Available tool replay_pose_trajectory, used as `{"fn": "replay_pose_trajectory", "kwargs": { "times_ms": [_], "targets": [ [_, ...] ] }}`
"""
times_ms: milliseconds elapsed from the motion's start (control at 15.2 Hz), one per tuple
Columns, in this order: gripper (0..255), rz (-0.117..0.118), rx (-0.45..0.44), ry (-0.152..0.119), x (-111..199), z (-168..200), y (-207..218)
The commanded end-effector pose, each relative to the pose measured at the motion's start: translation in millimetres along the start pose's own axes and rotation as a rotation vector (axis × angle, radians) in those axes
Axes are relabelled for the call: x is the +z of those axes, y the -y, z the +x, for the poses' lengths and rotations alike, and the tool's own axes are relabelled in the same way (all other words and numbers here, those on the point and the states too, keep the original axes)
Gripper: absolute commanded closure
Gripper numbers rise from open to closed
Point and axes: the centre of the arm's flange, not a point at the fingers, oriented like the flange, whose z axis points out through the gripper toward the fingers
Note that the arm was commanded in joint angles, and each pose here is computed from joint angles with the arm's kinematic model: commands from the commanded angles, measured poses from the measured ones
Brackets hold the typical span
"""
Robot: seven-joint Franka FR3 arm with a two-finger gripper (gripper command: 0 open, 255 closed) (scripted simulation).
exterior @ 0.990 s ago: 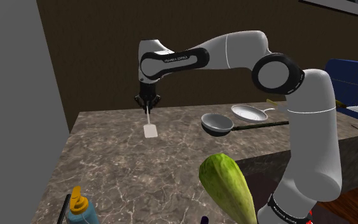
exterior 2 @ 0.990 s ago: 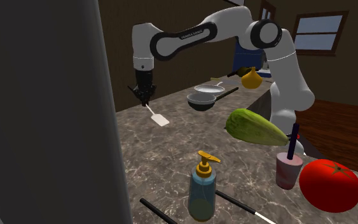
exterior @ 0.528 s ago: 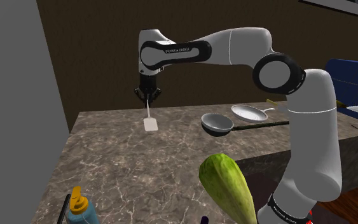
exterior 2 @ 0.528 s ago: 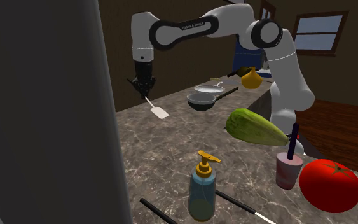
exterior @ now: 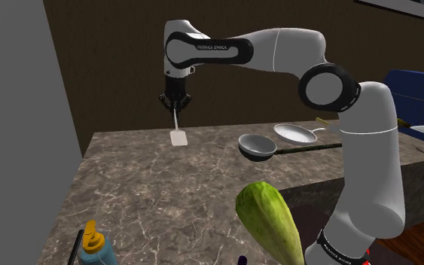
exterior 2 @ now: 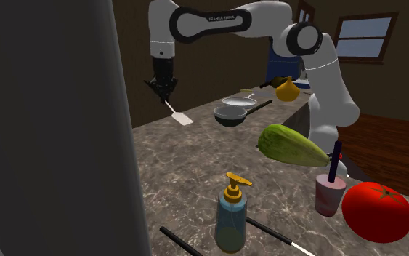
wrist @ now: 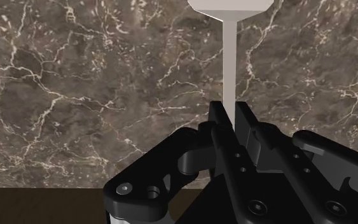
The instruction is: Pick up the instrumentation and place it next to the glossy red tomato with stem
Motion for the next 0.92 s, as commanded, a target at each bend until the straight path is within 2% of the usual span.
{"fn": "replay_pose_trajectory", "kwargs": {
  "times_ms": [0,858],
  "targets": [
    [255,0.0,0.0,0.0,-5.7,0.2,-0.3],
    [255,0.0,0.0,0.0,-16.9,-164.3,-47.7]
  ]
}}
